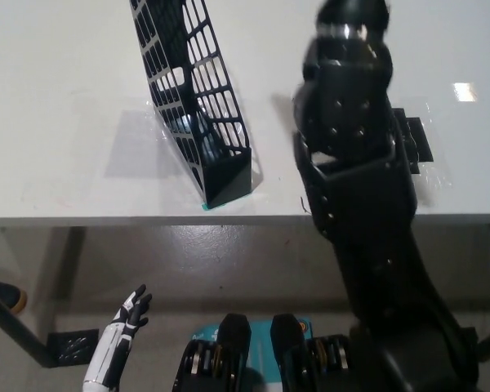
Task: A notebook is kept standing on the table on the right hand side and a black shelf is kept on the left hand side and the robot uses its right hand to grab the notebook and places it in the shelf
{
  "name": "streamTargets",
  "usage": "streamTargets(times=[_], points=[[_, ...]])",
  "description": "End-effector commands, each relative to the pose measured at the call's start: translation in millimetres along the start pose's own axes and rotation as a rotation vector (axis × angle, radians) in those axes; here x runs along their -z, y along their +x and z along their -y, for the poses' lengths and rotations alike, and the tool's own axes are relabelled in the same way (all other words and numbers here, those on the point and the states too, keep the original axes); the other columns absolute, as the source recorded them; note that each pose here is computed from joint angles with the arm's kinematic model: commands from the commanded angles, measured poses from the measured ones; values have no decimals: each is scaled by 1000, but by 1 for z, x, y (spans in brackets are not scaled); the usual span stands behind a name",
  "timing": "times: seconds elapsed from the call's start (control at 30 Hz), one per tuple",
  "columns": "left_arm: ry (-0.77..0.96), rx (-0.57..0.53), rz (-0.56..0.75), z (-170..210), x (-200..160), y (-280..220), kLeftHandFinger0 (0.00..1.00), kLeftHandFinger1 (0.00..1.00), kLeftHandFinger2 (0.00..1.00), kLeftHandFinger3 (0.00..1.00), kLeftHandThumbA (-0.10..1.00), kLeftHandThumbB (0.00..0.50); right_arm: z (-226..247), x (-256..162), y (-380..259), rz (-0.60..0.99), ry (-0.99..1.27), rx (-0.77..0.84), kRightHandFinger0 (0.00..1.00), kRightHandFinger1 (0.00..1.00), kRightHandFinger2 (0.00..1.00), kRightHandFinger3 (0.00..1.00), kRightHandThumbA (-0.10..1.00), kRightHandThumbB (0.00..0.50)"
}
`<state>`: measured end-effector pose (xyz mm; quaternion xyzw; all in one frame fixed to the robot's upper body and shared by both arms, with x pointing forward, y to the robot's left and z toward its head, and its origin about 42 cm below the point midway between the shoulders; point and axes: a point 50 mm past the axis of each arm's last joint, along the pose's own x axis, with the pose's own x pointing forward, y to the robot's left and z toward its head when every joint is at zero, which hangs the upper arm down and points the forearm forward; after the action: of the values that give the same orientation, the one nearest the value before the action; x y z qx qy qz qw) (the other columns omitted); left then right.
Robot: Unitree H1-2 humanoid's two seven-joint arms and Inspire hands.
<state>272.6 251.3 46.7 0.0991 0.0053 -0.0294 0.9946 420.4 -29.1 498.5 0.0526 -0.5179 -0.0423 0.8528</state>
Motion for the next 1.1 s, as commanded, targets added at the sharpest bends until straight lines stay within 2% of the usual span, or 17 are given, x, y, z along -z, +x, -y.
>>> streamTargets(times=[0.0, 0.17, 0.3, 0.47, 0.6, 0.67, 0.77, 0.9, 0.93, 1.07], points=[[21, 14, 58, -4, -13, 2, 1000, 1000, 1000, 1000, 1000, 174, -34, -60, 27, 223, -4, -27, 0, 142, 627, 752, -100, 99], [22, 13, 57, -4, -14, 2, 1000, 1000, 1000, 1000, 1000, 167, -43, -43, 26, 198, -43, -44, 0, 135, 648, 773, -100, 101], [32, 16, 56, -4, -13, 2, 1000, 1000, 1000, 1000, 1000, 153, -53, -22, 23, 134, -51, -57, 0, 124, 624, 753, -100, 98], [31, 29, 53, -2, -8, -2, 1000, 1000, 1000, 1000, 1000, 150, -65, 15, 13, 63, -77, -62, 0, 133, 648, 762, -100, 107], [20, 32, 40, -2, -8, -3, 1000, 1000, 1000, 1000, 1000, 157, -72, 43, 1, -24, -98, -86, 0, 94, 660, 766, -100, 96], [18, 33, 33, -2, -7, -4, 1000, 1000, 1000, 1000, 1000, 160, -73, 54, -5, -47, -116, -95, 0, 69, 653, 741, -100, 104], [27, 23, 40, -3, -6, -4, 1000, 1000, 1000, 1000, 1000, 158, -74, 67, -13, -82, -145, -102, 0, 39, 627, 713, -100, 90], [25, 41, 42, -3, -7, -6, 1000, 1000, 1000, 1000, 1000, 125, -70, 85, -24, -131, -173, -91, 0, 22, 604, 674, -100, 83], [24, 41, 41, -3, -7, -5, 1000, 1000, 1000, 1000, 1000, 122, -68, 90, -27, -144, -171, -93, 0, 20, 600, 659, -100, 66], [15, 48, 35, -3, -7, -6, 1000, 1000, 1000, 1000, 1000, 144, -64, 103, -36, -175, -198, -93, 0, 21, 594, 641, -100, 51]])
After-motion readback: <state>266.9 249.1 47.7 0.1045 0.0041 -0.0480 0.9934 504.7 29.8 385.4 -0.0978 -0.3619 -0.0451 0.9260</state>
